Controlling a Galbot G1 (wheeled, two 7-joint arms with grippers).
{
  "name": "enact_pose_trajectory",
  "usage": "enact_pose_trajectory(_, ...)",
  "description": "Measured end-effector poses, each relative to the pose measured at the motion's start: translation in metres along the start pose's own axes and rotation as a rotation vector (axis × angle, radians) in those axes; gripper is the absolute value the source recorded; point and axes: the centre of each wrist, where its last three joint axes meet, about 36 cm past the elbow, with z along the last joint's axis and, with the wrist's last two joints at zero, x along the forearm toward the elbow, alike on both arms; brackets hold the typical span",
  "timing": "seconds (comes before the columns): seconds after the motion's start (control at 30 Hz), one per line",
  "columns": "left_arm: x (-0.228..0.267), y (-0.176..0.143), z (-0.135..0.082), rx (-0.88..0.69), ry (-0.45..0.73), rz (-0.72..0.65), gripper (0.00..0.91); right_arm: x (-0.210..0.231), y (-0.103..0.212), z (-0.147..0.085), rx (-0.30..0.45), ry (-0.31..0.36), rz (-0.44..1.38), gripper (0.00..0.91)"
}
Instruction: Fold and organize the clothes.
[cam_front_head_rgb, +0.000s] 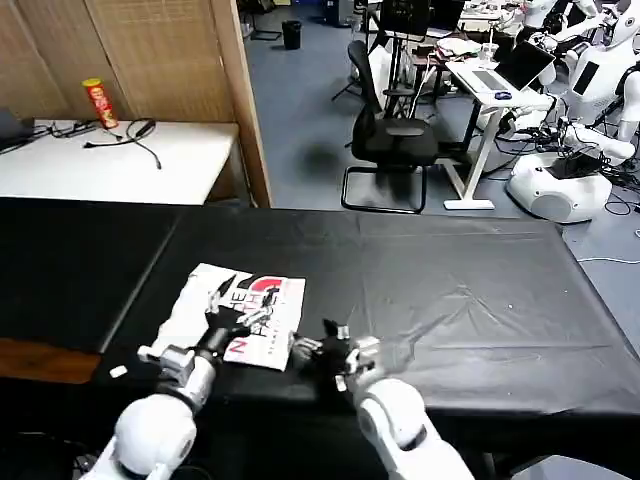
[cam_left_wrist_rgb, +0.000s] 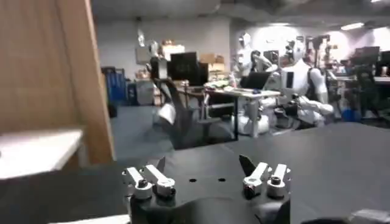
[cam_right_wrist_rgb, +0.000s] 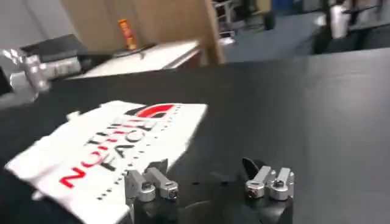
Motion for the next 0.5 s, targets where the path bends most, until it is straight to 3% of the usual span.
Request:
enact_pose_trajectory(0.1, 0.008, 0.006, -0.003, -0.006, -0.019, -0.022, 0.878, -0.013, 0.006, -0.001, 0.007, 0.008, -0.024, 0.293)
enact_pose_trajectory(0.13, 0.01, 0.008, -0.003, -0.008, -0.021, -0.028, 0.878, -0.016, 0.008, -0.001, 0.011, 0.008, -0.027, 0.088)
enact_pose_trajectory(0.33, 0.019, 0.014, -0.004, -0.007, -0.032, -0.059, 0.878, -0.018, 0.006, -0.002, 0.017, 0.012, -0.01, 0.0)
enact_pose_trajectory(0.5, 0.022, 0.017, -0.002, -0.004, -0.026, -0.077, 0.878, -0.001, -0.013, -0.006, 0.012, 0.014, 0.038, 0.0)
